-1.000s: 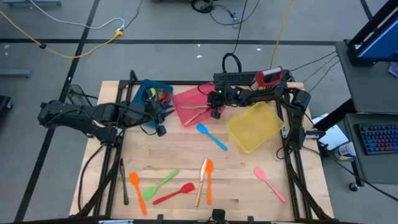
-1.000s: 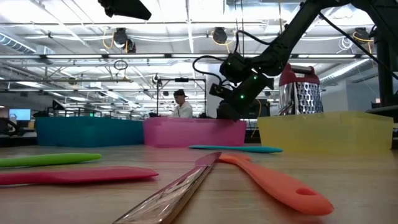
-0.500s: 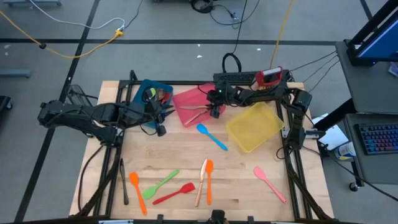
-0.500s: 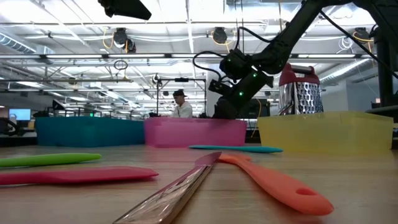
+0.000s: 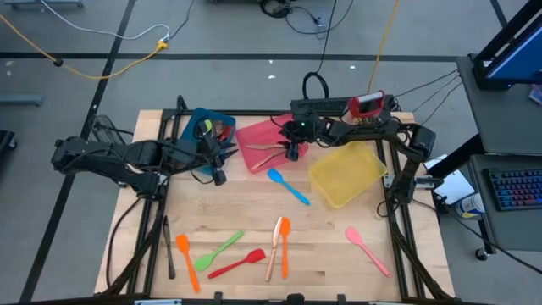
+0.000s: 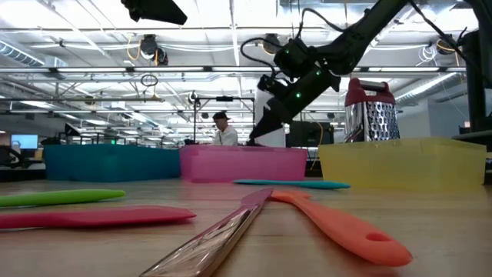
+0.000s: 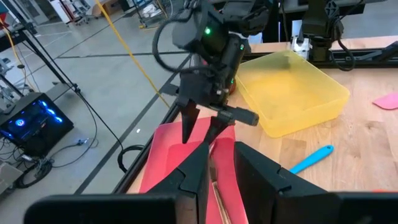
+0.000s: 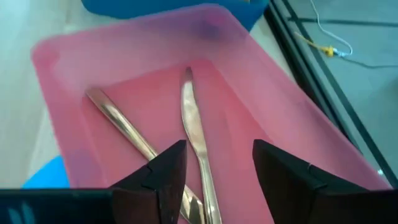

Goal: Pick & Place Kitchen Items
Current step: Adjust the black knife

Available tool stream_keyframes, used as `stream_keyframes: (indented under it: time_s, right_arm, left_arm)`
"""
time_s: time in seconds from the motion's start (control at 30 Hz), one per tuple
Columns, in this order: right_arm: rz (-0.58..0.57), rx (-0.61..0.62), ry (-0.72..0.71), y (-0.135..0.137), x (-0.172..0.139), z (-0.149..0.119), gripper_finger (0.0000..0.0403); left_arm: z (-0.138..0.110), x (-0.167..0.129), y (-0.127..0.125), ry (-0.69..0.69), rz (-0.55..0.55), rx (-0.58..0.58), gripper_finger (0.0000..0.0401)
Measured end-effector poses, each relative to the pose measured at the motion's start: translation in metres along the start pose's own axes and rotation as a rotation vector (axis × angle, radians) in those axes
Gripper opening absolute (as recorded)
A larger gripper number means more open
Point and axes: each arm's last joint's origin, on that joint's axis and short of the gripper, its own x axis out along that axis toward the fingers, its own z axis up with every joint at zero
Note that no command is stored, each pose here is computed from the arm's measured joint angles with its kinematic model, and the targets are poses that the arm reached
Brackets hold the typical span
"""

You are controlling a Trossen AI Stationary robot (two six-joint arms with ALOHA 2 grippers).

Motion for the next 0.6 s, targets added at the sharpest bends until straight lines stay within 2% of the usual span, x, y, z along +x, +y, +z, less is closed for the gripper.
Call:
stream_keyframes:
  time_s: [0.27, 0.6]
  right_arm:
    - [0.014, -0.019, -0.031, 0.009, -0.007, 0.010, 0.0178]
    - [0.045, -0.041, -0.040, 0.023, -0.006, 0.014, 0.0178]
  left_arm:
    - [-0.001, 0.000, 0.000, 0.010, 0.000, -0.031, 0.0081]
    - [-0.011, -0.001, 0.000, 0.100, 0.004, -0.086, 0.0081]
